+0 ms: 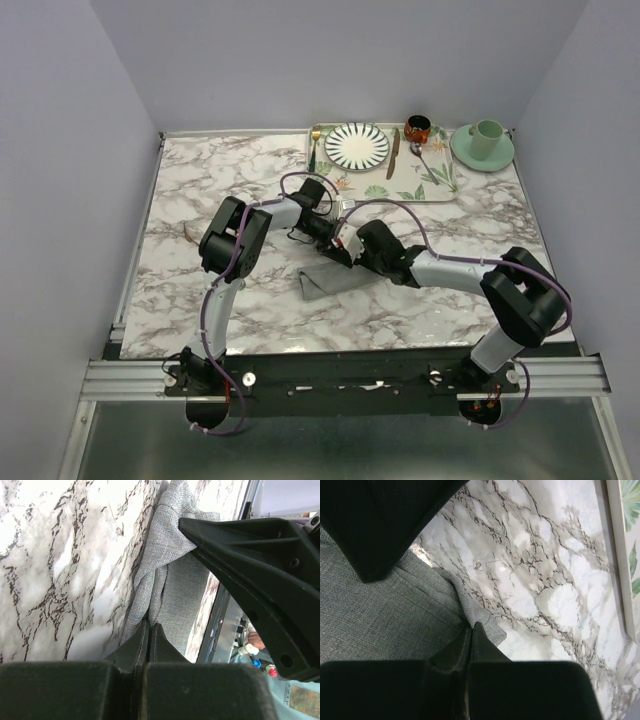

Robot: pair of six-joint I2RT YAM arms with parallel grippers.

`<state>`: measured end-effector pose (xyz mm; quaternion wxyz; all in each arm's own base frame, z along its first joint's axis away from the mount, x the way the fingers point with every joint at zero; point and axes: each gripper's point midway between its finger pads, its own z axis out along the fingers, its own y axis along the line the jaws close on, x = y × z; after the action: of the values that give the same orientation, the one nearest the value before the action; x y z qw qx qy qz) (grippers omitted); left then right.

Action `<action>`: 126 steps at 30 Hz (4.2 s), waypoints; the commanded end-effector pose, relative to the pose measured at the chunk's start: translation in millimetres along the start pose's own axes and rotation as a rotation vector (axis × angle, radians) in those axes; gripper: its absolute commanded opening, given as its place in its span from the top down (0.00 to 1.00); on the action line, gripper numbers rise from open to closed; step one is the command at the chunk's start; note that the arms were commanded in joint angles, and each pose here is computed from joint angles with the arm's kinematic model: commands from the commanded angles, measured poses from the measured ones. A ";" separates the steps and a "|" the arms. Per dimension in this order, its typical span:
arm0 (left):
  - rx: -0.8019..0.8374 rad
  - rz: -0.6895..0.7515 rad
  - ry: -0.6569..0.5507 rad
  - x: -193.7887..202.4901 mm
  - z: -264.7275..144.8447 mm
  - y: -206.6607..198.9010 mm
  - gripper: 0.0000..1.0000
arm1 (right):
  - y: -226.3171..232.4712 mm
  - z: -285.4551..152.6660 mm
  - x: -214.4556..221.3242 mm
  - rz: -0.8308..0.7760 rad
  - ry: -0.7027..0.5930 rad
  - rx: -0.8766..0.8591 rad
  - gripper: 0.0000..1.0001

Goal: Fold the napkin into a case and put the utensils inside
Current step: Stuff the top corner of the smaller-rectangle-folded napkin into the folded napkin.

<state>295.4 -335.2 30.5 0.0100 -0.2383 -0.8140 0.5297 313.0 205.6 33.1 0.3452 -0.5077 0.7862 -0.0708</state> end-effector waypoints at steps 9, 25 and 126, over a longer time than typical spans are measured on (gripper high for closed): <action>-0.131 -0.036 0.000 11.3 -4.2 41.2 0.96 | 15.9 7.0 30.1 -0.074 0.064 0.021 0.99; -0.067 0.067 -0.387 -16.1 -139.7 -49.8 0.63 | 23.6 9.1 44.9 -0.066 0.111 0.008 0.99; -0.267 -0.239 -0.244 58.9 -35.7 65.0 1.00 | 23.2 -54.7 -2.2 0.125 0.039 -0.177 0.57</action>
<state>288.1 -286.5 26.5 -0.0716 -0.0959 -0.8444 0.5221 270.1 197.7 38.9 0.3011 -0.5273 0.7911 -0.0738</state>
